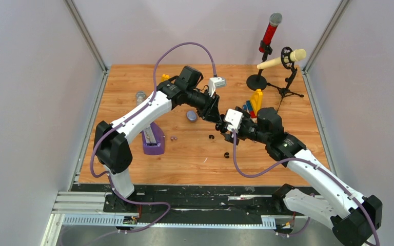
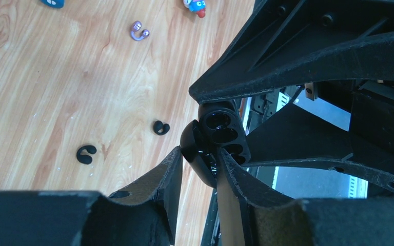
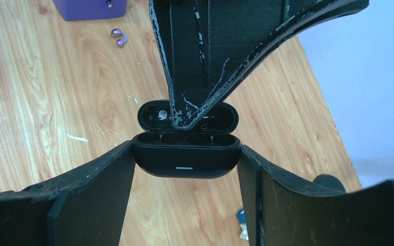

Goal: Insert the wireless bluetooth earbuds into the charging case
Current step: Open the charging case.

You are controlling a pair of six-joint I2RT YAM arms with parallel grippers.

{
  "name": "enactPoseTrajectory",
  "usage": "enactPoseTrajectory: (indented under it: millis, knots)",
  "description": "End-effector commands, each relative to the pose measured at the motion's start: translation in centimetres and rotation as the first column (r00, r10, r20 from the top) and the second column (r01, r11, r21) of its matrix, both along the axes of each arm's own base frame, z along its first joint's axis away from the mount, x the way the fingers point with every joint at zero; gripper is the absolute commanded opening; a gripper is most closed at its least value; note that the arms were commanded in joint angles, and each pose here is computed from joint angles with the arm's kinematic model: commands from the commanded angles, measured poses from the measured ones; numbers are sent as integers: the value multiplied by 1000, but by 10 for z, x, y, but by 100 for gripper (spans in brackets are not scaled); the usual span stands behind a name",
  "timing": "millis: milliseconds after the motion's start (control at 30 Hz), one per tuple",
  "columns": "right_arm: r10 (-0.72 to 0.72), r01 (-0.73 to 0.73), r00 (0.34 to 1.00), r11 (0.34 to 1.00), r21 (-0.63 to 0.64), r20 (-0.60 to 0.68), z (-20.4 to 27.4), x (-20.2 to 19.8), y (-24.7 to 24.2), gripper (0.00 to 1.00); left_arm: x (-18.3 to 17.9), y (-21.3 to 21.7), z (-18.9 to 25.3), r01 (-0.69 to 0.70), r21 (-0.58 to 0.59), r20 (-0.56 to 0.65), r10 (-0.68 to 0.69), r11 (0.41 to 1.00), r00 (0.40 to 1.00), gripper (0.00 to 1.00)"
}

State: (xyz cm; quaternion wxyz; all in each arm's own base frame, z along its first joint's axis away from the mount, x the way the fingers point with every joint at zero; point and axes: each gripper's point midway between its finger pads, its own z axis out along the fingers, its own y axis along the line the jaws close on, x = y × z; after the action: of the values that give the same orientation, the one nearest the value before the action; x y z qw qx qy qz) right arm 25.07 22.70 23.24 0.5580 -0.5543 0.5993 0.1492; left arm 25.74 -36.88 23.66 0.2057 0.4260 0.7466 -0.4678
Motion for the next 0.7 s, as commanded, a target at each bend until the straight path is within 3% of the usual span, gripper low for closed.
enactPoseTrajectory:
  millis: [0,233,267,333,367,400,433,667]
  knots:
    - [8,-9,999,1000,28,37,10,3,5,59,-2,-7,24,35,-58,42,-33,998,999,39]
    - [0,-1,999,1000,30,42,10,5,6,59,-1,-8,24,40,-59,41,-38,997,998,37]
    - [-6,5,999,999,33,39,12,6,7,59,-1,-7,23,40,-48,33,-38,998,999,41]
    - [-17,16,999,999,43,29,16,9,8,58,-1,-4,30,38,-36,50,-36,999,998,69]
    - [-20,19,1000,999,44,21,17,10,9,58,5,-2,36,29,-30,97,-26,999,995,90]
    - [-22,21,1000,999,49,20,20,10,10,58,4,1,41,20,-24,112,-17,1000,994,95]
    - [-22,21,1000,998,51,17,20,10,10,58,10,6,45,5,-10,149,-4,1000,989,99]
    - [-60,61,998,997,49,-29,16,16,9,58,45,61,60,-135,71,311,106,988,944,100]
